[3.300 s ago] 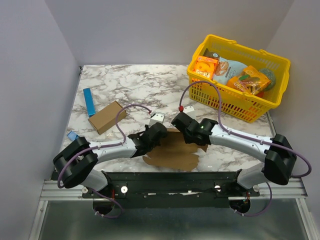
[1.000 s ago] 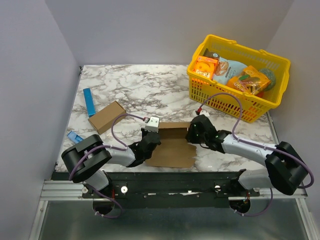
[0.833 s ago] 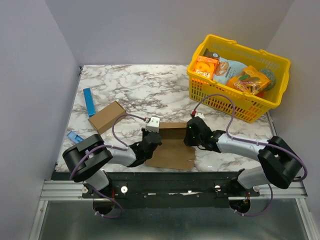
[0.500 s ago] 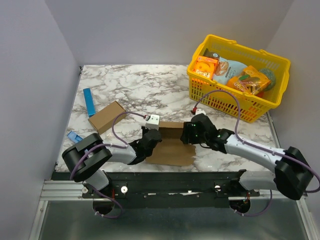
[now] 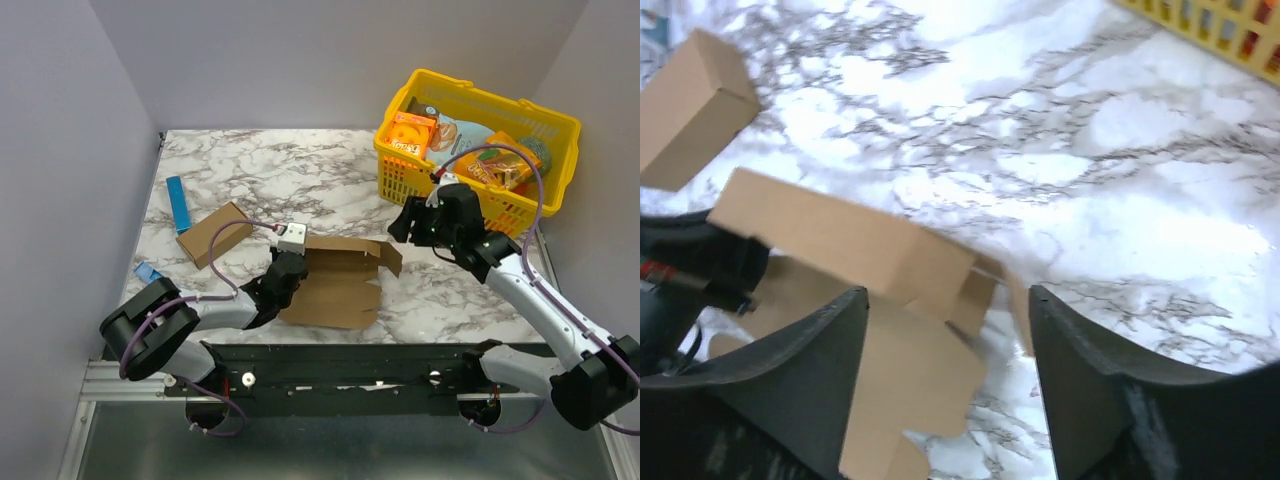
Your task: Fold the paper box
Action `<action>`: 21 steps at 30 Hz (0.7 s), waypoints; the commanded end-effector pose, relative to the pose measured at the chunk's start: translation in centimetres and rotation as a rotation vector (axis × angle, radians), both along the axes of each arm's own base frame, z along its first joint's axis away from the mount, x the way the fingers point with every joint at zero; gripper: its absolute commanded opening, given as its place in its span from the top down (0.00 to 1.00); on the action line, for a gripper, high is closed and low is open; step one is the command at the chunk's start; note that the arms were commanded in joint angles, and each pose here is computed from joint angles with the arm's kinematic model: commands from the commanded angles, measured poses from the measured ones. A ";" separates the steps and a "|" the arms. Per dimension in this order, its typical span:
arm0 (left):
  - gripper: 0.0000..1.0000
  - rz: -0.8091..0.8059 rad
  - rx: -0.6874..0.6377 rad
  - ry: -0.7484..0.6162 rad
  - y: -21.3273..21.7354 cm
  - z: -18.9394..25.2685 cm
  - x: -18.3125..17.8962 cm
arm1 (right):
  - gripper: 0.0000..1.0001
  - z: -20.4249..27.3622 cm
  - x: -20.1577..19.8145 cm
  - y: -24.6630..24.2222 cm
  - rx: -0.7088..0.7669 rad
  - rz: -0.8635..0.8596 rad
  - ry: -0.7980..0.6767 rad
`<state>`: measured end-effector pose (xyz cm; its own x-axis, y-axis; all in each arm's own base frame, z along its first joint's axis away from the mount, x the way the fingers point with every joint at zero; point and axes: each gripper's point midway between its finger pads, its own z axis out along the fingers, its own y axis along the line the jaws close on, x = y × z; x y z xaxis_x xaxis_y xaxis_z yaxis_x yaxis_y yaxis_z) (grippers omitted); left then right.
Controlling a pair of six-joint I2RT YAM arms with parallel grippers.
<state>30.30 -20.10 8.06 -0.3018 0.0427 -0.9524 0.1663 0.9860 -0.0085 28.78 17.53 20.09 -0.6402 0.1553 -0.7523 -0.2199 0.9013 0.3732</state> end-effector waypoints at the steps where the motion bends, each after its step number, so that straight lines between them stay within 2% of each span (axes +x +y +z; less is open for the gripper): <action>1: 1.00 -0.011 -0.046 -0.030 0.2 0.8 -0.2 | 0.35 -3.9 1.6 -1.7 0.019 -0.035 0.079; 7: 1.00 -0.021 -0.072 -0.052 0.5 1.4 -0.6 | 0.38 -7.0 3.2 -2.6 0.050 -0.150 0.114; 9: 1.00 -0.021 -0.071 -0.052 0.5 1.4 -0.6 | 0.39 -9.0 2.7 -2.5 0.066 -0.162 0.153; 15: 1.00 -0.024 -0.066 -0.042 0.3 1.1 -0.5 | 0.44 -11.8 1.1 0.0 0.184 -0.076 0.195; 18: 1.00 -0.022 -0.062 -0.036 0.2 0.9 -0.4 | 0.44 -10.7 0.6 1.7 0.215 0.008 0.140; 21: 1.00 -0.022 -0.054 -0.027 0.1 0.6 -0.4 | 0.44 -10.7 -0.1 2.5 0.216 0.038 0.145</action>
